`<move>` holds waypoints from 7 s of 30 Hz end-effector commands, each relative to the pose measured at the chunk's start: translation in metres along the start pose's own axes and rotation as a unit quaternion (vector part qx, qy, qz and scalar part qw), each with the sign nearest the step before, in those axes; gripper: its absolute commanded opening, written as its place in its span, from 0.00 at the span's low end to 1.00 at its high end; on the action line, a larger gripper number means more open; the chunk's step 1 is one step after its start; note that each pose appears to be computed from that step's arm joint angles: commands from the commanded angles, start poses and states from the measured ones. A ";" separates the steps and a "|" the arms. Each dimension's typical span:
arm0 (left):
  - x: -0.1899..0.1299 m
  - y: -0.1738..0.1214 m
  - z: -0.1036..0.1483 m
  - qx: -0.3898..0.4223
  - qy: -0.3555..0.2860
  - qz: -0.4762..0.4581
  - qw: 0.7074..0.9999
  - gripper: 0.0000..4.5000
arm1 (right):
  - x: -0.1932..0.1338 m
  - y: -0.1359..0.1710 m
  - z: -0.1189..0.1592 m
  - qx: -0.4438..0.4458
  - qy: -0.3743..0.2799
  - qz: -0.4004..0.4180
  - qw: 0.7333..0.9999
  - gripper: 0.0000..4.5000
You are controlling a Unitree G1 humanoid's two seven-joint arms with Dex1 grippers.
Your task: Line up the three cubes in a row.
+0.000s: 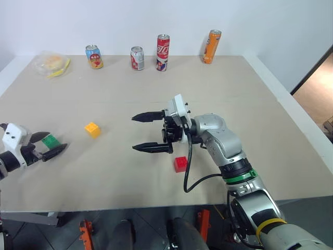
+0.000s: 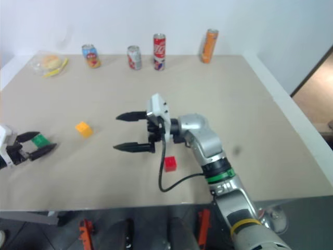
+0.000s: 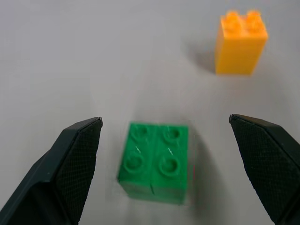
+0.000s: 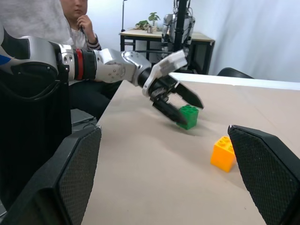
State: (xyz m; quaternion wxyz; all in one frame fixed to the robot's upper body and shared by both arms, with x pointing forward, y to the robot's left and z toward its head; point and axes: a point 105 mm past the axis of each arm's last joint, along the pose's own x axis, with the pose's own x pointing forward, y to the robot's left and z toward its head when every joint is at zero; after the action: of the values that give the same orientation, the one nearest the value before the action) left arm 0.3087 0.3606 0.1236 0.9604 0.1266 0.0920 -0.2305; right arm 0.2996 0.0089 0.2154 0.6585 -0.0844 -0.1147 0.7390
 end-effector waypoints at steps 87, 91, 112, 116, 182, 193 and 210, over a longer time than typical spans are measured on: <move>0.093 -0.204 0.123 0.046 -0.155 -0.309 0.937 0.99 | -0.108 0.033 0.018 0.008 0.096 -0.141 0.985 1.00; 0.095 -0.148 0.137 -0.017 -0.215 -0.038 0.976 0.99 | -0.098 0.013 0.027 -0.005 0.056 -0.168 0.984 1.00; 0.065 -0.078 0.099 0.001 -0.160 -0.010 0.987 0.99 | -0.067 -0.015 0.023 -0.023 0.023 -0.137 0.990 1.00; 0.064 -0.066 0.082 0.008 -0.114 -0.060 0.992 0.99 | -0.067 -0.012 0.023 -0.023 0.022 -0.136 0.990 1.00; 0.054 -0.180 0.028 0.128 -0.011 -0.436 0.891 0.30 | -0.081 0.034 0.011 0.029 0.086 -0.095 0.991 1.00; 0.053 -0.179 0.016 0.127 0.006 -0.435 0.891 0.30 | -0.080 0.033 0.011 0.032 0.087 -0.095 0.991 1.00; 0.051 -0.176 0.028 0.125 -0.003 -0.437 0.891 0.99 | -0.079 0.041 0.013 0.029 0.087 -0.065 0.994 1.00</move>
State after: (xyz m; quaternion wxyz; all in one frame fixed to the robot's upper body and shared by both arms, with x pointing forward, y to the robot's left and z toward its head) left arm 0.2735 0.1745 0.0951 0.7340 0.1854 0.1058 -0.6447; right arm 0.2772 -0.0786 0.2060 0.7351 -0.1064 -0.0217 0.6692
